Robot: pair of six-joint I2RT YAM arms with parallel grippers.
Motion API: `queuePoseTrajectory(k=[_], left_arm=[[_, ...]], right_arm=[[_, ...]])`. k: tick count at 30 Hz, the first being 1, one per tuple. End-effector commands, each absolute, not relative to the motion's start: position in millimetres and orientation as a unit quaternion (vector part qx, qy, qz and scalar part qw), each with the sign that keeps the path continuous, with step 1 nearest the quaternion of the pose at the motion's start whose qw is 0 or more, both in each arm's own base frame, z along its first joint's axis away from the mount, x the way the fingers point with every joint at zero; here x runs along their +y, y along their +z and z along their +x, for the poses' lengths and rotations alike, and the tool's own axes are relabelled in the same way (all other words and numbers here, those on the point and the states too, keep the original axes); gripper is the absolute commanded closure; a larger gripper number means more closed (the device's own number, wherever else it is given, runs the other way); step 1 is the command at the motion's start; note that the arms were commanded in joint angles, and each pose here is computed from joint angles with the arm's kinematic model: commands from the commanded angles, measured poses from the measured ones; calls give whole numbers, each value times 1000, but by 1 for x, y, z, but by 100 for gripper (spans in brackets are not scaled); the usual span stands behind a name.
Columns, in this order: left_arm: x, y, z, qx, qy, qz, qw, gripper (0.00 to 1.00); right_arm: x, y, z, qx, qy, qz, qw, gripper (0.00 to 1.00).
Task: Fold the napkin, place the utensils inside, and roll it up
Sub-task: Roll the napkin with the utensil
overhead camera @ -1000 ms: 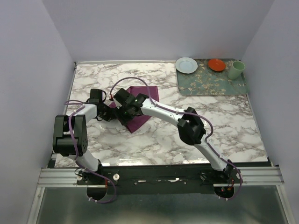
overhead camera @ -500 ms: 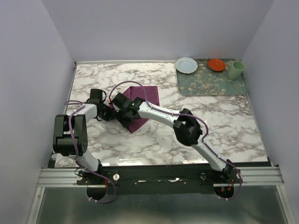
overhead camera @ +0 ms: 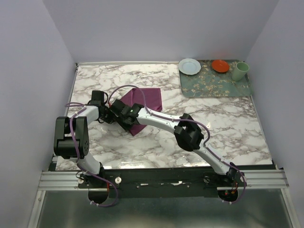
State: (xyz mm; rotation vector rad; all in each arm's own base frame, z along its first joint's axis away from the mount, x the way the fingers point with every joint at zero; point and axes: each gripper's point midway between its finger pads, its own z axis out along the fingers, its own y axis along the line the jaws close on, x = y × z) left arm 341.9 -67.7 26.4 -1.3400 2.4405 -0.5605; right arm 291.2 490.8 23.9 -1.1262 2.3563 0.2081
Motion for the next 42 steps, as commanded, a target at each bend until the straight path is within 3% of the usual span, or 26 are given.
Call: queuePoseTrajectory(k=[1, 5, 8, 11, 17, 22, 32, 42], left_arm=[[-64, 22, 334, 849, -181, -474, 151, 100], [-61, 15, 327, 844, -188, -481, 147, 99], [-61, 15, 327, 838, -208, -482, 150, 86], [-54, 16, 327, 835, -214, -482, 159, 66], [-31, 32, 326, 836, -199, -474, 195, 52], [-12, 55, 320, 835, -160, -467, 242, 42], [-13, 69, 305, 854, -158, -421, 263, 41], [-50, 56, 300, 860, -237, -409, 194, 41]], right_arm=[[446, -56, 270, 887, -23, -422, 186, 57], [440, -68, 266, 888, -34, -420, 184, 60], [437, -72, 265, 889, -42, -417, 185, 65], [433, -79, 264, 889, -49, -417, 181, 67], [435, -82, 258, 893, -23, -421, 159, 76], [443, -76, 249, 905, 73, -404, 116, 83], [460, -55, 235, 895, 258, -362, 18, 99], [461, -39, 236, 866, 377, -328, -37, 99]])
